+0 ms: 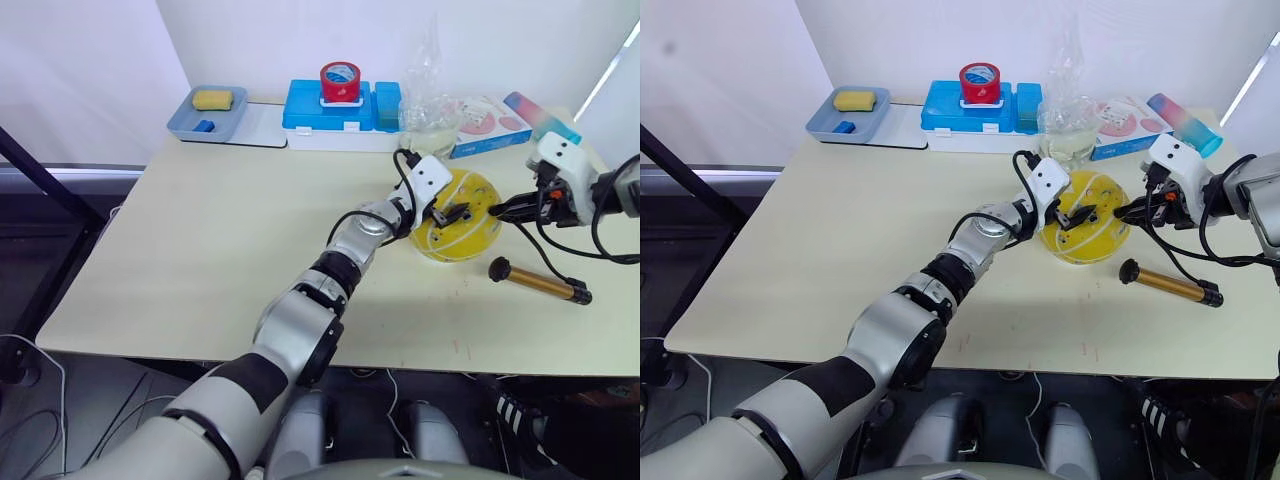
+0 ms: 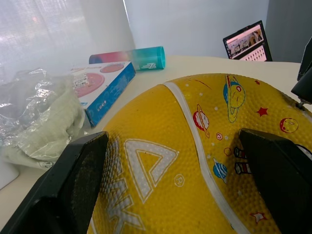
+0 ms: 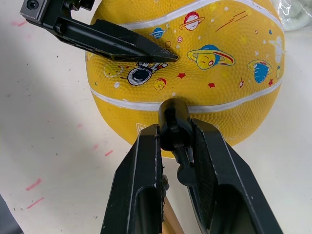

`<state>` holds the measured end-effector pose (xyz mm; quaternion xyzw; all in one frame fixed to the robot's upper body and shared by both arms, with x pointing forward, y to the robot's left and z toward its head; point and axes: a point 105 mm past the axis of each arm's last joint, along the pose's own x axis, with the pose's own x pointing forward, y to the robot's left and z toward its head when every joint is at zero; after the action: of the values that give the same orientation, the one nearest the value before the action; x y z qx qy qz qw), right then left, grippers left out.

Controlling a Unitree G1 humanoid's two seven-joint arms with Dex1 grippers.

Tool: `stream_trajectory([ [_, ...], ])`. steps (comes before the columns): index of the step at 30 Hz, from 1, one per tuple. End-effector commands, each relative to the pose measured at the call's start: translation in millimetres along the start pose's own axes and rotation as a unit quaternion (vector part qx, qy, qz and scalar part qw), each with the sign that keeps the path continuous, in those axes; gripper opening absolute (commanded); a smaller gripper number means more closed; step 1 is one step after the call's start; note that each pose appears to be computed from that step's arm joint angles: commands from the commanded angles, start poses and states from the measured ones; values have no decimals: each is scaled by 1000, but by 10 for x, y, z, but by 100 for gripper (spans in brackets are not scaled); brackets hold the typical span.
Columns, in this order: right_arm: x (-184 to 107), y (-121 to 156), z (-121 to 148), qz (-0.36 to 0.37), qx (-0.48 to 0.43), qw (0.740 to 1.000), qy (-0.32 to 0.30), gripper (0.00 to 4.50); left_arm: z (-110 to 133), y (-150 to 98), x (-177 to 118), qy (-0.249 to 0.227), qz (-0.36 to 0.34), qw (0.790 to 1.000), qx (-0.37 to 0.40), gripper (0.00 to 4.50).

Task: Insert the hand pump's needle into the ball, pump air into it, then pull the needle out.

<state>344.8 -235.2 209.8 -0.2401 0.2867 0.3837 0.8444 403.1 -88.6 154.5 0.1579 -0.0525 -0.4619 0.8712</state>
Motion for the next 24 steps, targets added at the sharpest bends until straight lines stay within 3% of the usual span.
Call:
stream_trajectory([
  [1, -577, -71, 461, -59, -68, 994, -58, 33, -737, -684, -14, 126, -57, 989, -54, 450],
  [15, -620, -54, 431, -68, -70, 994, -43, 33, -765, -720, -4, 136, -51, 988, -60, 450],
  [24, -605, 0, 477, -65, -81, 994, -44, 33, -901, -846, -33, 171, -64, 982, -44, 450],
])
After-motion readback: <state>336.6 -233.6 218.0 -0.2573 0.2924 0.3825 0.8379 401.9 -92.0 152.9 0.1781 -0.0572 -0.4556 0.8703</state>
